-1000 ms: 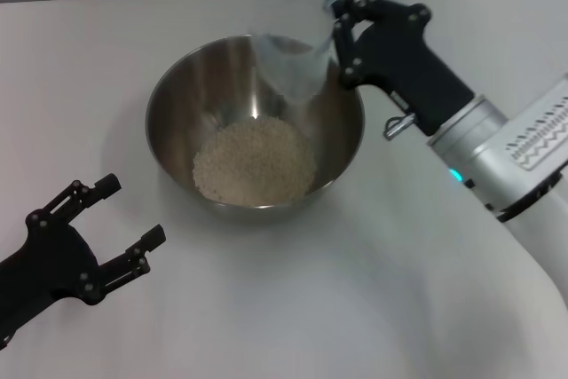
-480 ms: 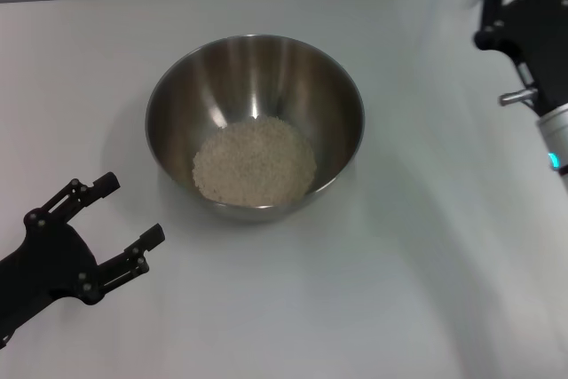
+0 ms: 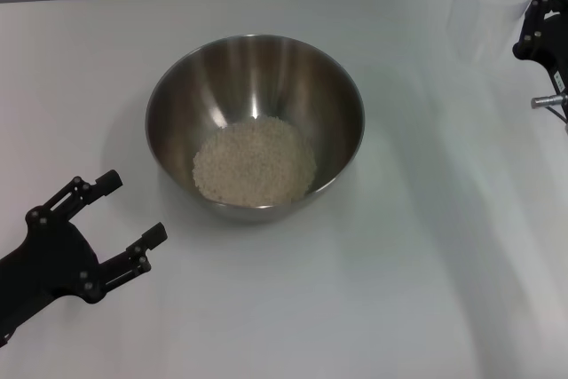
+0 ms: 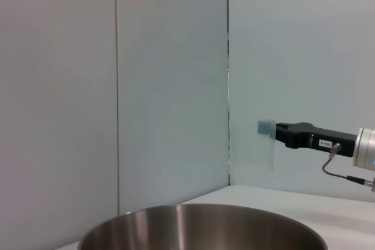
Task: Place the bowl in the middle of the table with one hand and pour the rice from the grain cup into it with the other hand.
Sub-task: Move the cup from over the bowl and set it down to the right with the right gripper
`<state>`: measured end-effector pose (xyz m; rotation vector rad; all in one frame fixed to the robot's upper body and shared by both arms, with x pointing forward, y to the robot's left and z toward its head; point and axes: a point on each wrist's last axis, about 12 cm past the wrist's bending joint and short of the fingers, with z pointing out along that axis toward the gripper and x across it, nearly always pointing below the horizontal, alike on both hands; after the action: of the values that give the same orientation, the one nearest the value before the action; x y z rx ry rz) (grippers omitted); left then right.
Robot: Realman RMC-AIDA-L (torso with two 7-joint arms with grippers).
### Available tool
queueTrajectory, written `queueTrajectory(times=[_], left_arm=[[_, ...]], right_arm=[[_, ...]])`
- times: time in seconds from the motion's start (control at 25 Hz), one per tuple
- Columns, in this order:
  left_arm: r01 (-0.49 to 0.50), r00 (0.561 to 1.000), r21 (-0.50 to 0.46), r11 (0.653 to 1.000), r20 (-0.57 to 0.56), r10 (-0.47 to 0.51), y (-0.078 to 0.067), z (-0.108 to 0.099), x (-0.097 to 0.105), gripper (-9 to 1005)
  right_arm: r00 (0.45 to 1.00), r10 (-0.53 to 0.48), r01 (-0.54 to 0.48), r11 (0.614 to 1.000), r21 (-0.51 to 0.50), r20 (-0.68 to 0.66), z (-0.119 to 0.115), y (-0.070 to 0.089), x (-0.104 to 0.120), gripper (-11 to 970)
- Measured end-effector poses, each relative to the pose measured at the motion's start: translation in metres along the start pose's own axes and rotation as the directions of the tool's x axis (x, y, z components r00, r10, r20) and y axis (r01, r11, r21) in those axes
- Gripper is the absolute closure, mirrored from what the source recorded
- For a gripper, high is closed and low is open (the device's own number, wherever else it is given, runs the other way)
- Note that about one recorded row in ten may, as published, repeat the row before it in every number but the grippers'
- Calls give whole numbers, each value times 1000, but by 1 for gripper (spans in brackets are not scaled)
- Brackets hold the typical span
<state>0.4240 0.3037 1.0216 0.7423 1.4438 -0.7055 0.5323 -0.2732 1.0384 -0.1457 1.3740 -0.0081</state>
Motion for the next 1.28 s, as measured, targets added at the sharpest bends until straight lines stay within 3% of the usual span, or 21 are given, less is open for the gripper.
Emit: queueTrajectory(times=[0.6, 1.28], left_arm=[[-2, 1000, 4, 1000, 14, 2, 0, -1, -2, 155], [2, 1000, 6, 1000, 30, -2, -2, -3, -3, 155]], right_arm=[[970, -24, 5, 997, -80, -243, 1, 12, 27, 936], [953, -42, 7, 993, -117, -299, -2, 17, 34, 935]])
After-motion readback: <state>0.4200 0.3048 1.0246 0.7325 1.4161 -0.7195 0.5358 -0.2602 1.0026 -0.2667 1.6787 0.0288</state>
